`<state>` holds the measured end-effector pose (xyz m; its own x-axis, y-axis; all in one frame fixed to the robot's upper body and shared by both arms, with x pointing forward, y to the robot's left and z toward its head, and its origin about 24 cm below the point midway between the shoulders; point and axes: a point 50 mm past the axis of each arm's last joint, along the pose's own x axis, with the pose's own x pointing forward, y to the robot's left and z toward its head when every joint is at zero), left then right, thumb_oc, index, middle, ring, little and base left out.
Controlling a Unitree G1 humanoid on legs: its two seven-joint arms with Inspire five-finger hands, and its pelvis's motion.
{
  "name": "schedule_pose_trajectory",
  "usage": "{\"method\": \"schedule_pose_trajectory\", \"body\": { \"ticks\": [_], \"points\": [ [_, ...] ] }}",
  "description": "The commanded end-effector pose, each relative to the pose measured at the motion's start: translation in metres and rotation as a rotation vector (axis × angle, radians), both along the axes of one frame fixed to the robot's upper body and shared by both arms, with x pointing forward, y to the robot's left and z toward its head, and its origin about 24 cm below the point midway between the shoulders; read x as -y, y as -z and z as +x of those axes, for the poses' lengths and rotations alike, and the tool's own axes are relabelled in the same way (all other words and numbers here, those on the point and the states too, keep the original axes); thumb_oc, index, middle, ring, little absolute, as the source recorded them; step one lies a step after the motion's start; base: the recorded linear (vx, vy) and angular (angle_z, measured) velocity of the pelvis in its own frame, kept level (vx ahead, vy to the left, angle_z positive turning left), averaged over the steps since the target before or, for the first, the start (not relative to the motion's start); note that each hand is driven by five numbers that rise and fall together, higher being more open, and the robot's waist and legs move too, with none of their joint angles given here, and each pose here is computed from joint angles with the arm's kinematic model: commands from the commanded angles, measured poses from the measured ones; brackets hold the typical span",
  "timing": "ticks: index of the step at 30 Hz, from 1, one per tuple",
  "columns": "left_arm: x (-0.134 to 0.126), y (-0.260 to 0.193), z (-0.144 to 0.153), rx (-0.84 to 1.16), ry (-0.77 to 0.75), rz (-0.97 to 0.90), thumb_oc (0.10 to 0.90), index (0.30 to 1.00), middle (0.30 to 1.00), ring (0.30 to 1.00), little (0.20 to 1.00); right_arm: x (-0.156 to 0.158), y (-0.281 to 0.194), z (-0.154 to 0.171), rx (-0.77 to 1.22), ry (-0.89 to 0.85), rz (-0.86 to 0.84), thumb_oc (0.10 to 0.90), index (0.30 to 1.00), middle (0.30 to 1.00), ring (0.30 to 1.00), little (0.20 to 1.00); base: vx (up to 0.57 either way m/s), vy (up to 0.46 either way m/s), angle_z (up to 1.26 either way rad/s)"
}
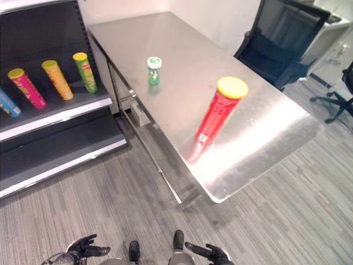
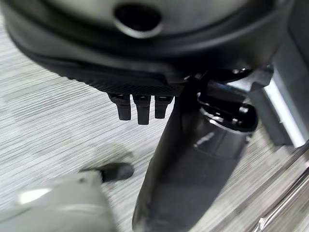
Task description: Put the goods on the table back onto the shelves and tidy them up.
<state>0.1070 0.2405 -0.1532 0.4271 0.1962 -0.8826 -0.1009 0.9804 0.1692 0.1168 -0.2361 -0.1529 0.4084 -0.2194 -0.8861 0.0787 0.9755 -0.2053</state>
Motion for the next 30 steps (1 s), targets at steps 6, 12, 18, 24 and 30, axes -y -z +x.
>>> {"method": "schedule_pose_trajectory", "body": {
  "ticks": [6,12,18,24,30],
  "points": [
    [0.004,-0.007,0.026,0.068,0.051,0.022,0.8,0.9,0.9,0.9,0.9,0.03,-0.007,-0.005,0.019,0.086,-0.081,0.8,0.9,0.9,0.9,0.9,0.07,-0.027,-0.03],
    [-0.008,-0.009,0.022,0.082,0.005,0.032,0.8,0.9,0.9,0.9,0.9,0.093,-0.026,-0.031,0.069,0.466,-0.191,0.8,0.9,0.9,0.9,0.9,0.08,-0.007,0.0],
    [-0.005,-0.009,0.018,0.091,0.026,0.03,0.8,0.9,0.9,0.9,0.9,0.203,-0.168,0.019,0.656,0.559,-0.603,0.8,0.9,0.9,0.9,0.9,0.04,0.016,-0.05],
    [-0.003,-0.011,0.018,0.099,0.105,0.019,0.8,0.9,0.9,0.9,0.9,0.162,-0.362,0.102,1.472,0.076,-0.645,0.8,0.9,0.9,0.9,0.9,0.0,-0.004,-0.14],
    [0.004,-0.008,0.009,0.083,0.141,-0.017,0.8,0.9,0.9,0.9,0.9,0.1,-0.383,0.128,1.651,-0.213,-0.341,0.8,0.9,0.9,0.9,0.9,0.01,-0.014,0.07]
  ]
}}
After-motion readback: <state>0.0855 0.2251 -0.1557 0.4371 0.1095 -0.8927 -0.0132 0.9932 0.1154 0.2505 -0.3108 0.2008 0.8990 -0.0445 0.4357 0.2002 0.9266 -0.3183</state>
